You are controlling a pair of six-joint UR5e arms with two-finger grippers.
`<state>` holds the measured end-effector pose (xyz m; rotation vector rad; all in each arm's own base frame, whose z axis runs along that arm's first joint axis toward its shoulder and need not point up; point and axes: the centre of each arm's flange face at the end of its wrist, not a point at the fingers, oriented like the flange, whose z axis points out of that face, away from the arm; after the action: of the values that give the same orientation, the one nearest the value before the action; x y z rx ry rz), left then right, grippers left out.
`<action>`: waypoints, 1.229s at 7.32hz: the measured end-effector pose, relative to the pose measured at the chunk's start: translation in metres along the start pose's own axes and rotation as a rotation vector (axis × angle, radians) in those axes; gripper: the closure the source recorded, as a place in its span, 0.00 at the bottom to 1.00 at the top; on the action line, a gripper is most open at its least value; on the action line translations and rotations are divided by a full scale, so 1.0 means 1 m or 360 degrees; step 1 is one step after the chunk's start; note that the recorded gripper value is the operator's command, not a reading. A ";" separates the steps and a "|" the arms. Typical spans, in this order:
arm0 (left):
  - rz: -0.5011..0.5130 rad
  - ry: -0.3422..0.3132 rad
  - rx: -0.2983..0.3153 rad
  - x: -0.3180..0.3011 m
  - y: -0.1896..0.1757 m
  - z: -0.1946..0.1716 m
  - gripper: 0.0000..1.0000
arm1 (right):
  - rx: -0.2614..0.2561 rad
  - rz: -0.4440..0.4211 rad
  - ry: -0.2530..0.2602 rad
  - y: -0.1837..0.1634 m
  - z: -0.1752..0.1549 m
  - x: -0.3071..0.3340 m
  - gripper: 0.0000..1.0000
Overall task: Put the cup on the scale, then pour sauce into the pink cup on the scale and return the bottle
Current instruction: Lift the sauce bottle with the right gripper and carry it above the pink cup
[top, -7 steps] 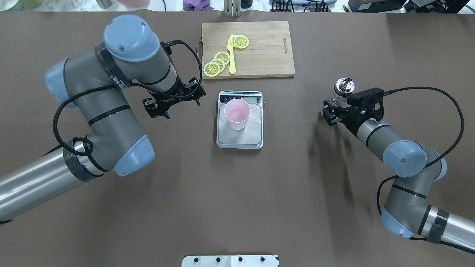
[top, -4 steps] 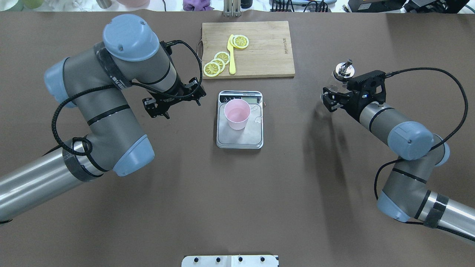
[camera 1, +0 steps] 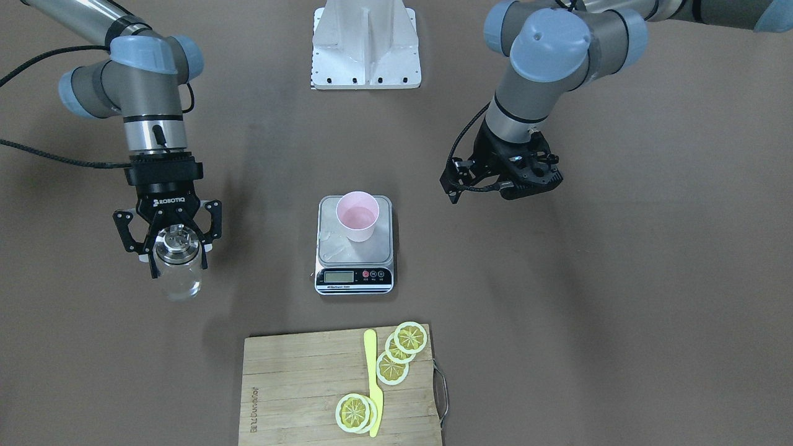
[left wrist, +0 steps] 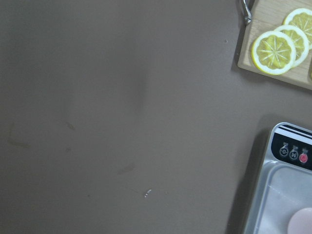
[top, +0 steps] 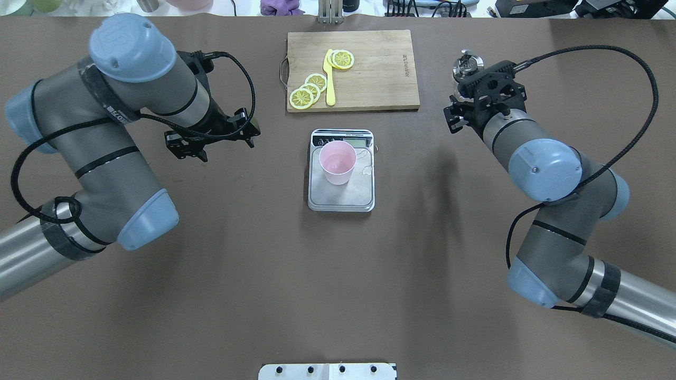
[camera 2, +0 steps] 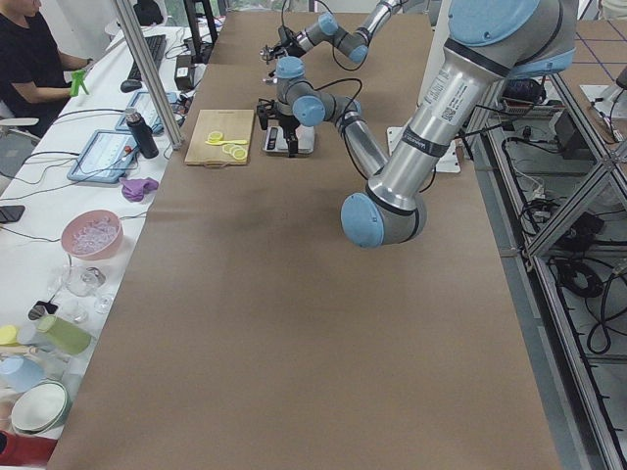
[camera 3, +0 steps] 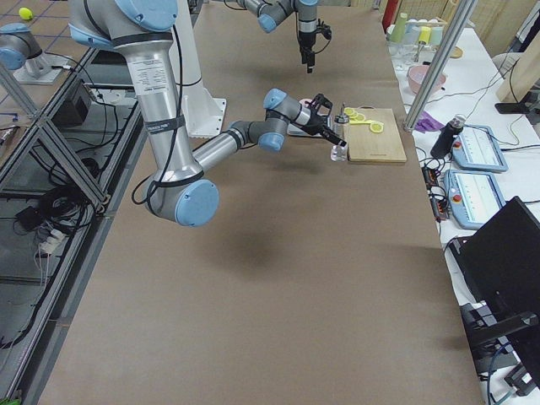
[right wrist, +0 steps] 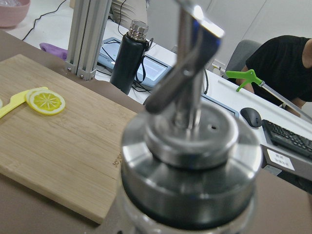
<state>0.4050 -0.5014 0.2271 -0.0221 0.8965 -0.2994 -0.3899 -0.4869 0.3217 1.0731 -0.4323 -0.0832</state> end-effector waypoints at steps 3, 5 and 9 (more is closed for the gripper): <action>0.0044 -0.0033 0.0018 -0.021 -0.010 0.003 0.02 | 0.0003 -0.0253 0.0186 -0.042 -0.031 -0.066 1.00; 0.0048 -0.0049 0.0018 -0.026 -0.011 0.007 0.02 | 0.0014 -0.0321 0.0246 -0.048 -0.039 -0.087 1.00; 0.0050 -0.0055 0.0014 -0.027 -0.010 0.011 0.02 | 0.0055 -0.0813 0.0467 -0.032 -0.045 -0.101 1.00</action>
<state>0.3946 -0.5050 0.2563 -0.0053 0.8604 -0.2730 -0.4604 -0.4372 0.2448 1.1885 0.1119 -0.3664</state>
